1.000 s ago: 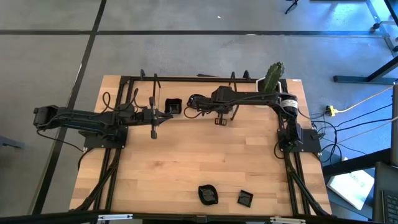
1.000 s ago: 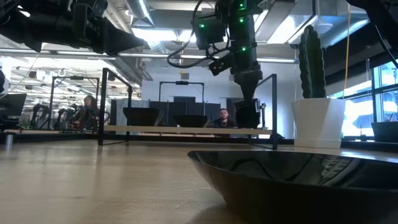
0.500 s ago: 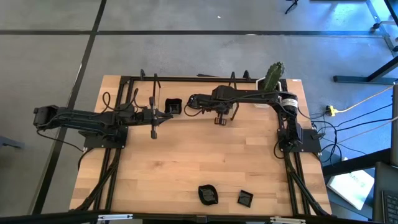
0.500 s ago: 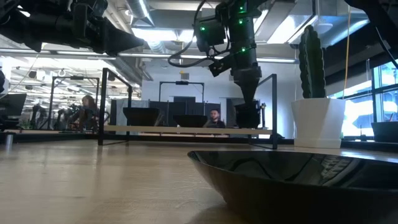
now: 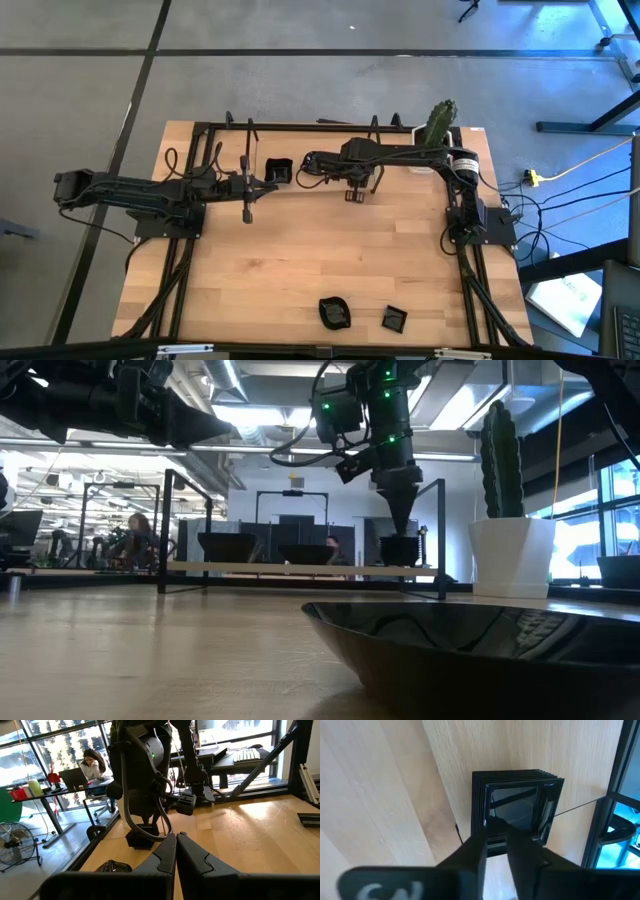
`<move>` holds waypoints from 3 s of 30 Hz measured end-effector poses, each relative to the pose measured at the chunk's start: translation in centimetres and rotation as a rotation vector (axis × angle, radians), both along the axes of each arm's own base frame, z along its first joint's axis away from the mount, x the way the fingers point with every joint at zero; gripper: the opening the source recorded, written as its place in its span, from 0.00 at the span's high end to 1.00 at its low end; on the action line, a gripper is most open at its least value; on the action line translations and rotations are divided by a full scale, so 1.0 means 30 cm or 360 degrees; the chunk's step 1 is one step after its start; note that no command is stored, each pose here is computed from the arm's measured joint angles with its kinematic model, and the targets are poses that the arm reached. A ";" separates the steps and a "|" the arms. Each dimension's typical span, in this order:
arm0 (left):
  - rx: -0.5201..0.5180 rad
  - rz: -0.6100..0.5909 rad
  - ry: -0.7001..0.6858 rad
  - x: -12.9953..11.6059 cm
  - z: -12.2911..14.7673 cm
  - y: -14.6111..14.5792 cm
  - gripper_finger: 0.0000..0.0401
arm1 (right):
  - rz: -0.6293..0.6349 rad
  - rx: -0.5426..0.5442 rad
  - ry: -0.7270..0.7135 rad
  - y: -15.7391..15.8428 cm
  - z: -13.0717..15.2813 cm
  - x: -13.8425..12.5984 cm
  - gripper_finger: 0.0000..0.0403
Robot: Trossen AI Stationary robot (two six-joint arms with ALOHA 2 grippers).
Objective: Pick & Place Mini shaped plates
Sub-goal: Stack the leaf-shaped plate on the top of the leaf-shaped plate on the shelf
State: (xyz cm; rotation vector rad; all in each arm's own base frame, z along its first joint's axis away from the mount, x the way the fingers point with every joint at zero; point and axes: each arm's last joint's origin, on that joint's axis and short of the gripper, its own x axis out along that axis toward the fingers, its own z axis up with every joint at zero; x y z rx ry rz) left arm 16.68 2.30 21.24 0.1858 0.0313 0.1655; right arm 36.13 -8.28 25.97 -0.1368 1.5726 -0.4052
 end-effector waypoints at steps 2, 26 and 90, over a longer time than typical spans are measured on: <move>0.0000 0.0000 0.0000 0.000 0.000 0.000 0.99 | -0.0010 -0.0001 -0.0003 0.000 0.000 0.000 0.78; 0.0002 0.0000 0.0001 0.000 0.000 0.000 0.98 | 0.0638 -0.0204 -0.1309 0.466 0.439 -0.291 0.98; 0.0044 -0.0776 0.1510 0.652 -0.037 -0.649 0.90 | 0.0950 0.0288 -0.2095 0.576 -0.152 -0.773 0.95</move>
